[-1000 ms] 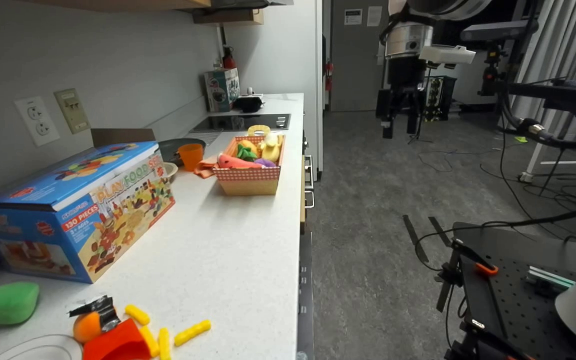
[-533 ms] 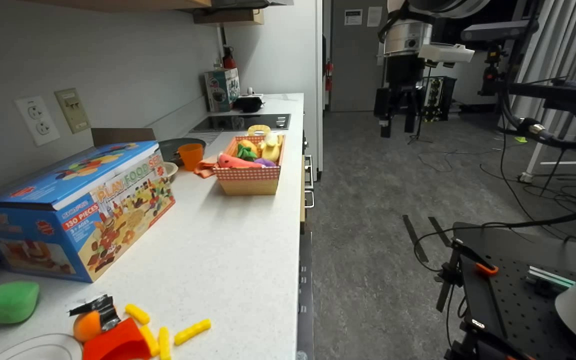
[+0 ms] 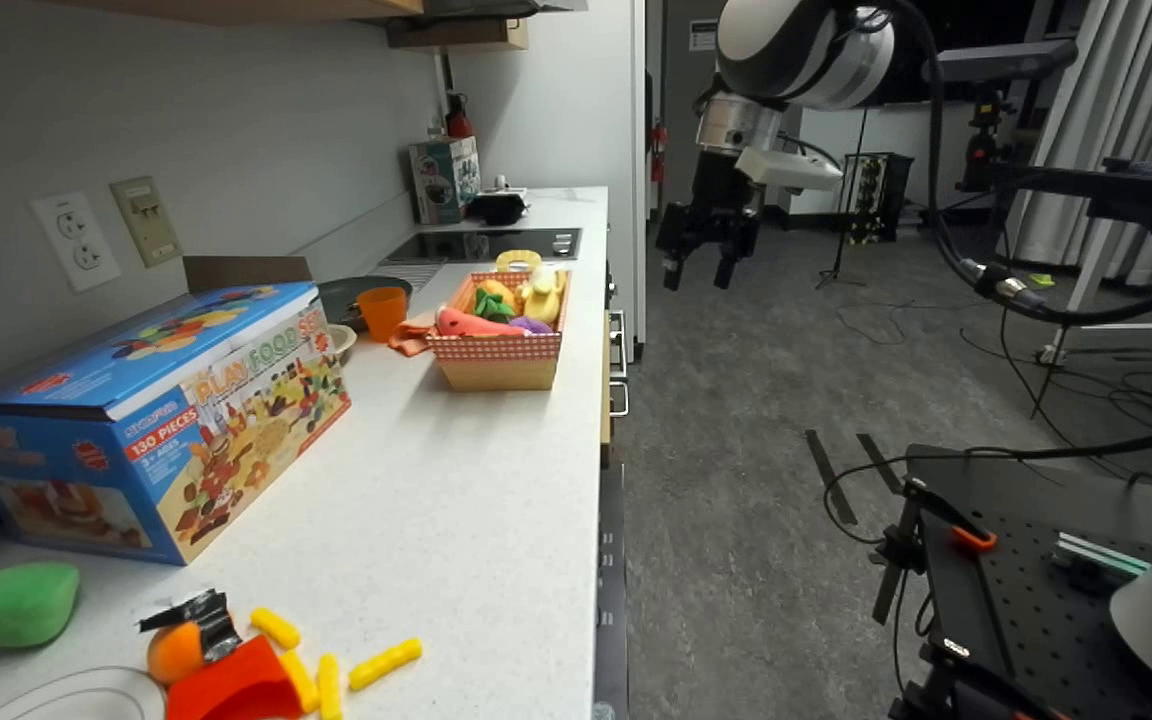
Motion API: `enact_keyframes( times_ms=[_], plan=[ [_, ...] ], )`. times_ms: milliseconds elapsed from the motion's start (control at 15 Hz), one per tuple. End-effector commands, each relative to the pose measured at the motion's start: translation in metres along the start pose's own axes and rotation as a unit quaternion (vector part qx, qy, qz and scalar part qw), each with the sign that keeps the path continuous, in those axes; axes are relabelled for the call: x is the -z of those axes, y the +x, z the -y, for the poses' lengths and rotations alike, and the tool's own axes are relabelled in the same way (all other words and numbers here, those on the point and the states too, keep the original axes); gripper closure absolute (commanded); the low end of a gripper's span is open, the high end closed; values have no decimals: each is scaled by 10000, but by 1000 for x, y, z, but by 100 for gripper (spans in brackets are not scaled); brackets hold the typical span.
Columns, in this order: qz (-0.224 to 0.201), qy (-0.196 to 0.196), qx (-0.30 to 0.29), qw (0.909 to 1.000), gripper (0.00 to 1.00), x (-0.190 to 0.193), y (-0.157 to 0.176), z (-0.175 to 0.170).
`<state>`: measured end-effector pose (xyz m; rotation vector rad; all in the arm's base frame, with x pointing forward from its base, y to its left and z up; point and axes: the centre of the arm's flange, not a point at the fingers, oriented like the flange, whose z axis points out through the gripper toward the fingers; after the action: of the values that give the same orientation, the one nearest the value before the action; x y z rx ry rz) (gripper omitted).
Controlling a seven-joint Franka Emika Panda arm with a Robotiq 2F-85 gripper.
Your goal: Open the drawer and put some of the plush toys from the basket in the drawer and close it
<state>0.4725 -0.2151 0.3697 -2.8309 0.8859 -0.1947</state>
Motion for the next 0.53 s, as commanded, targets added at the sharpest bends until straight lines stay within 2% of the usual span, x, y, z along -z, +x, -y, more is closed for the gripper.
enact_keyframes(
  times_ms=[0,333,400,467],
  plan=[
    [2,49,-233,9997,0,-35,51,-14],
    [251,108,-767,9967,0,-76,76,-64],
    [281,214,-875,9955,0,-78,77,-71],
    [235,8,-796,9966,0,-73,56,-60]
  ],
)
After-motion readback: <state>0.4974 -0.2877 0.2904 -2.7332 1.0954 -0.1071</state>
